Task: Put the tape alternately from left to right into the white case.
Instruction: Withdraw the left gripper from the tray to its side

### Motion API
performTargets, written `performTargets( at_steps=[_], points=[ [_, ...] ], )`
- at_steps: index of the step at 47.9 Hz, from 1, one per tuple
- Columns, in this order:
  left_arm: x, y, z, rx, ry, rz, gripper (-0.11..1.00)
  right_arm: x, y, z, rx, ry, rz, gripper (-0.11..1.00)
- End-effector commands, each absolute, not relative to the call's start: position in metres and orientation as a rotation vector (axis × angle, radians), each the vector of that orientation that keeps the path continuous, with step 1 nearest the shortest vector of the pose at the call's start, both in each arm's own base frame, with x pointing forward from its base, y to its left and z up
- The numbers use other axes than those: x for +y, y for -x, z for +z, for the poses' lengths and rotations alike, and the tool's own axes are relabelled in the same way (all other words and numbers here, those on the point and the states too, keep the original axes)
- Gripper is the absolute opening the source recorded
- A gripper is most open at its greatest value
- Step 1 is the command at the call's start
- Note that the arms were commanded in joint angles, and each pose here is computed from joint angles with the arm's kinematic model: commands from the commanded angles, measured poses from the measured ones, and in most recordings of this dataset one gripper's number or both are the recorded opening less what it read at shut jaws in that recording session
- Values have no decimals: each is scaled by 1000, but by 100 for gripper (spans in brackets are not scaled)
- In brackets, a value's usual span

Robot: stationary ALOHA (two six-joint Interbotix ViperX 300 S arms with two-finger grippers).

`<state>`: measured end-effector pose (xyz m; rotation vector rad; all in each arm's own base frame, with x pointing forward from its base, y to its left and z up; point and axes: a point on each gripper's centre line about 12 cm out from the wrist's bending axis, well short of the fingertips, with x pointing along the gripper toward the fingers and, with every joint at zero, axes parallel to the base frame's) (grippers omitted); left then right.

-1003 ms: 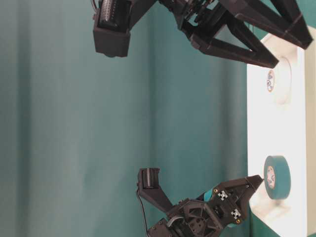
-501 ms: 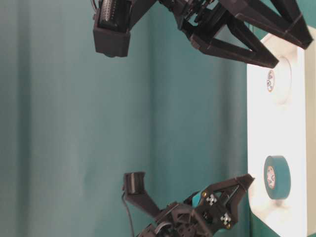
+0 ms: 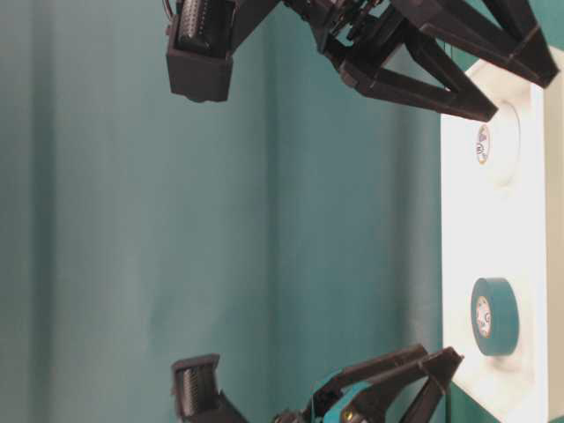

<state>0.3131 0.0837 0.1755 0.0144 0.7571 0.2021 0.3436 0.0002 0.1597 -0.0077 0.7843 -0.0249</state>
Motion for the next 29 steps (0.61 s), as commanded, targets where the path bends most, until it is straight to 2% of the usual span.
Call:
performTargets(
  at_steps=[1,29],
  points=[
    [73,-314,188,711,-4,185,100,1,-348,169,751,11,-19,84],
    [12,-294,187,702,82,61,100,1,-347,168,751,8,-19,84]
  ],
)
